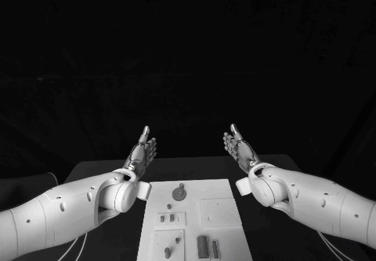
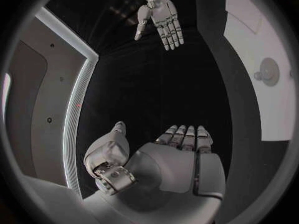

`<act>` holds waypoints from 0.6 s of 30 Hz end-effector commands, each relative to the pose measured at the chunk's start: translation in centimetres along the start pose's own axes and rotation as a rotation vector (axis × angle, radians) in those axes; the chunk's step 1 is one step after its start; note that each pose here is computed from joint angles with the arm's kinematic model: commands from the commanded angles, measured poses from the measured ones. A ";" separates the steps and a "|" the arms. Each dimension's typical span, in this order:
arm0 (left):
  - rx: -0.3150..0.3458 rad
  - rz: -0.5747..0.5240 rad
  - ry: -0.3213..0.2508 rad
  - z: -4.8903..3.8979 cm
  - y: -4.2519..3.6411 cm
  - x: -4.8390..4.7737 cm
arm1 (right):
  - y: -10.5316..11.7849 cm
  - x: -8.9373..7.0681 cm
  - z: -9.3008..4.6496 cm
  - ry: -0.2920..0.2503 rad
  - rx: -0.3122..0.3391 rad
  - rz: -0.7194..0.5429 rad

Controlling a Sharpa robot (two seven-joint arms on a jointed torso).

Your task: Assemble the parts on the task board

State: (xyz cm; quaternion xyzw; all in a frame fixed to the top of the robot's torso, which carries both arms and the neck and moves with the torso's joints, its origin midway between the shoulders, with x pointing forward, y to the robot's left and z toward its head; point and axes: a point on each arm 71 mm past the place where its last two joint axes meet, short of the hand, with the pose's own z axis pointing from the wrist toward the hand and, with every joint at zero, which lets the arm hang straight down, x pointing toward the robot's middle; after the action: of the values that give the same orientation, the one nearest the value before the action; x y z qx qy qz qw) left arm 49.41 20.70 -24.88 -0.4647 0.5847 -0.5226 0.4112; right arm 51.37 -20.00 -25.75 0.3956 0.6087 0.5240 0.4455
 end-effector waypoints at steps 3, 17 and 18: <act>0.096 -0.002 -0.186 -1.85 -1.38 1.02 | 1.6 0.5 -2.2 -0.203 -0.043 0.087; 0.116 -0.018 -0.214 -3.07 -2.11 2.17 | 3.3 1.8 -4.9 -0.275 -0.037 0.145; 0.116 -0.018 -0.214 -3.07 -2.11 2.17 | 3.3 1.8 -4.9 -0.275 -0.037 0.145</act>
State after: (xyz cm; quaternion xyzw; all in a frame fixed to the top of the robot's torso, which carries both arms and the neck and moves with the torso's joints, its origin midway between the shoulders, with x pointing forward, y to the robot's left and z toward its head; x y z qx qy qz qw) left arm 46.20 19.12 -22.69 -0.4992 0.5149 -0.5094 0.4755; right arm 46.20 -18.91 -22.56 0.4892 0.5186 0.5151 0.4759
